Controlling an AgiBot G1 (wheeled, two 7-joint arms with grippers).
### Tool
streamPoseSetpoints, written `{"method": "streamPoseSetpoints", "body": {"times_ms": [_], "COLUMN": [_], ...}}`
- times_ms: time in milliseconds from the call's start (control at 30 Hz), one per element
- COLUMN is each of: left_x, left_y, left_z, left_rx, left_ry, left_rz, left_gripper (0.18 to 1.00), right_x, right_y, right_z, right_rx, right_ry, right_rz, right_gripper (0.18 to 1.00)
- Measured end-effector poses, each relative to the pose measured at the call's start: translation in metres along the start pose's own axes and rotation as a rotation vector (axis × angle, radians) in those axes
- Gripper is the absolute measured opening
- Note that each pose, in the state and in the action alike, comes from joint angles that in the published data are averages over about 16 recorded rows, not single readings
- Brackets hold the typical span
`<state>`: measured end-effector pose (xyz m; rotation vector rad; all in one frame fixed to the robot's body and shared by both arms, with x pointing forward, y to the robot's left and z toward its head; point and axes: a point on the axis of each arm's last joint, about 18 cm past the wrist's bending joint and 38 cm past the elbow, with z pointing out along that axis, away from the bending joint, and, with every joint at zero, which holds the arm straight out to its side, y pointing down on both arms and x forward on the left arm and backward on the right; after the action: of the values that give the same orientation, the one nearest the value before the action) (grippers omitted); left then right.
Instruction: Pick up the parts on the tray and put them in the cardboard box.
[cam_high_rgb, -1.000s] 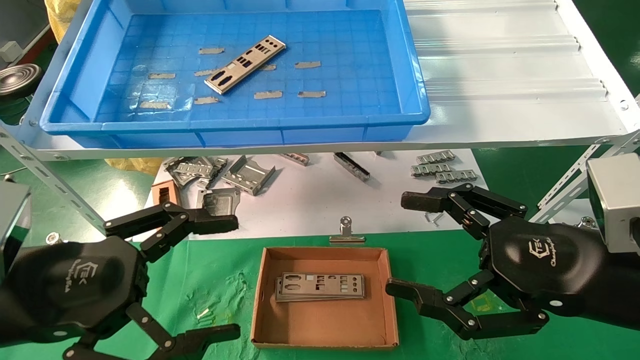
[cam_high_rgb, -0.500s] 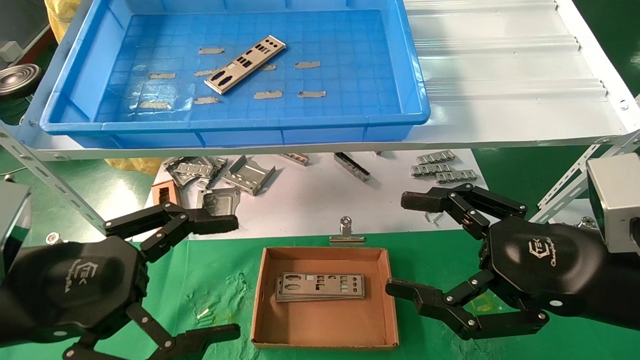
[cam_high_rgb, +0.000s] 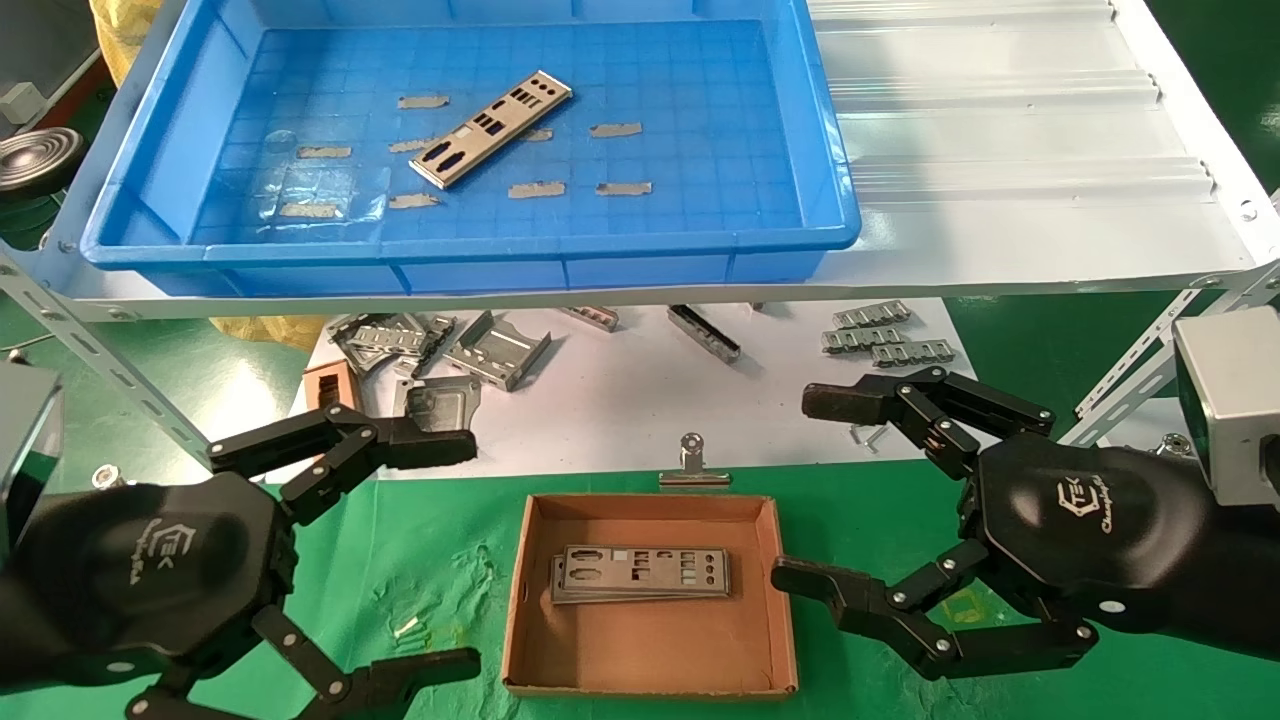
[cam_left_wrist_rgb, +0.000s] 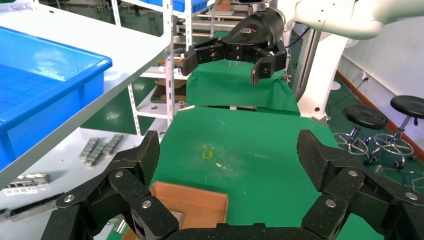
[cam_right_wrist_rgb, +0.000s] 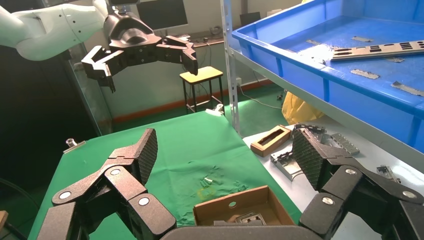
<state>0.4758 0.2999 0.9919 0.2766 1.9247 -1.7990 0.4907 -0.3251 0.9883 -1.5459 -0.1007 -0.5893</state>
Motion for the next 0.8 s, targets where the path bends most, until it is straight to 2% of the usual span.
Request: {"method": "streamPoseSetpoints", "body": {"times_ms": [800], "left_x": [0.0], "left_y": [0.0], "left_z": [0.0], "left_rx": [0.0], "left_ry": [0.0], "left_rz": [0.0], "left_gripper": [1.001], "right_x": [0.0], "right_y": [0.0], "right_z": [0.0], "right_rx": [0.0], "right_ry": [0.0], "right_rz": [0.0], "right_gripper": [1.0]}}
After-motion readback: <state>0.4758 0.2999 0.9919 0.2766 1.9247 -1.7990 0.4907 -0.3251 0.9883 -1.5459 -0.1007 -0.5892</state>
